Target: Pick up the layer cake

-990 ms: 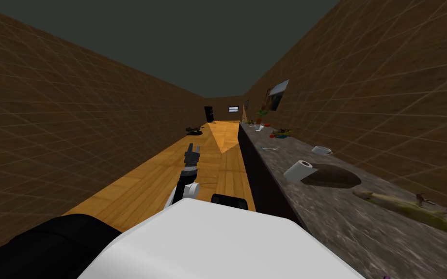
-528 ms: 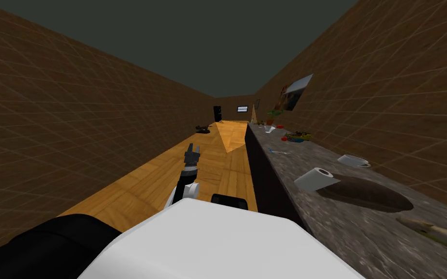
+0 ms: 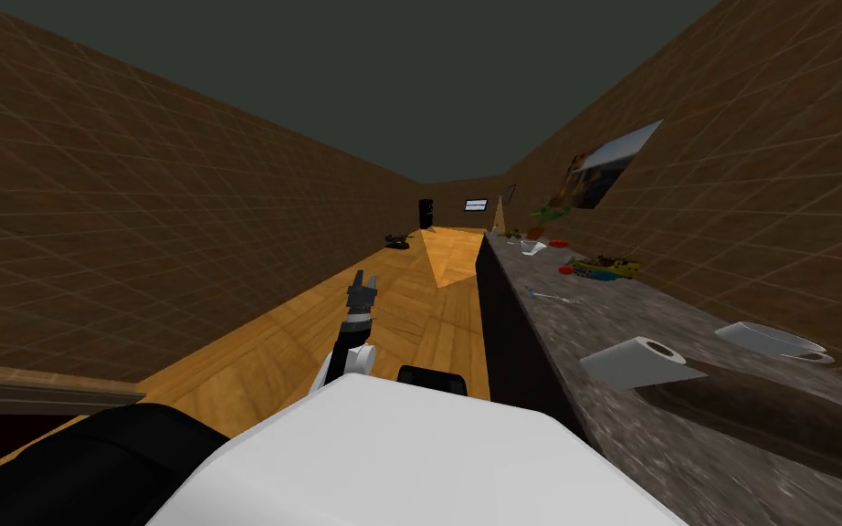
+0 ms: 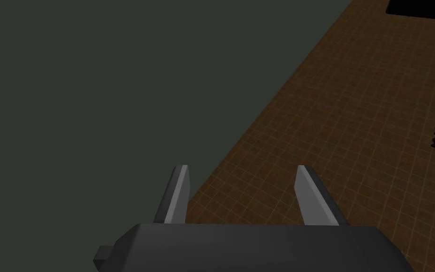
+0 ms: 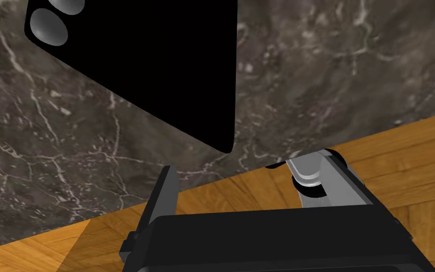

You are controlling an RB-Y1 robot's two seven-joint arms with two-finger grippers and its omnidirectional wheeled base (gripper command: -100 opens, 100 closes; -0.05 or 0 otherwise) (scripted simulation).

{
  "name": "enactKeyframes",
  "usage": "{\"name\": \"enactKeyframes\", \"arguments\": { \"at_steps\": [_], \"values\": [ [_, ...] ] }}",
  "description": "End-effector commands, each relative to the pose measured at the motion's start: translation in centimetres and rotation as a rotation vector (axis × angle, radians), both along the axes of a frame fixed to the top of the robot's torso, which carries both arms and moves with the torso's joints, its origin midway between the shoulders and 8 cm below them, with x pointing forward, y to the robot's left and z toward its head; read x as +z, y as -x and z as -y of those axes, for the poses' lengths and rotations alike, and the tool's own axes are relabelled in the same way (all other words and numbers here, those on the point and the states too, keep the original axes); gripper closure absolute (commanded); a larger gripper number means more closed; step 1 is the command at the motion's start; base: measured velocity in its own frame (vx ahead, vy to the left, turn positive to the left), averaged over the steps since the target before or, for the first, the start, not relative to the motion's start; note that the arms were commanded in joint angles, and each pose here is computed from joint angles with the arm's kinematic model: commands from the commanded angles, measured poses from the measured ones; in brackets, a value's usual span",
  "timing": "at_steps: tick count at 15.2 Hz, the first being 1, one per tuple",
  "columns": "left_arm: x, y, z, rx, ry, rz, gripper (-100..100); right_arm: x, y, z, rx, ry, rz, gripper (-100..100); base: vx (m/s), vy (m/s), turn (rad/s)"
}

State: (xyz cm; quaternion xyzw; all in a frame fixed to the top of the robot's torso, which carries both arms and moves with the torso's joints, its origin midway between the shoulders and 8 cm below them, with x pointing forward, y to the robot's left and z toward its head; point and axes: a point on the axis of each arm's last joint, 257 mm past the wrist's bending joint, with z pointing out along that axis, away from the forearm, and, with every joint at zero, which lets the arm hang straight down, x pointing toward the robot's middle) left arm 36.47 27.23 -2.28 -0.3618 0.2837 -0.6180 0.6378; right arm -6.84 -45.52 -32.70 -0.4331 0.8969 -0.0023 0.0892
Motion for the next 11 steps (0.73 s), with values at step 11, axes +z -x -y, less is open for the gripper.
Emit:
{"name": "enactKeyframes", "arguments": {
  "at_steps": [11],
  "values": [
    [0.0,0.0,0.0,0.0,0.0,0.0,0,1.0,4.8,3.2,0.154,0.098,-0.147,-100,-0.04,-0.009,0.188]
  ]
}}
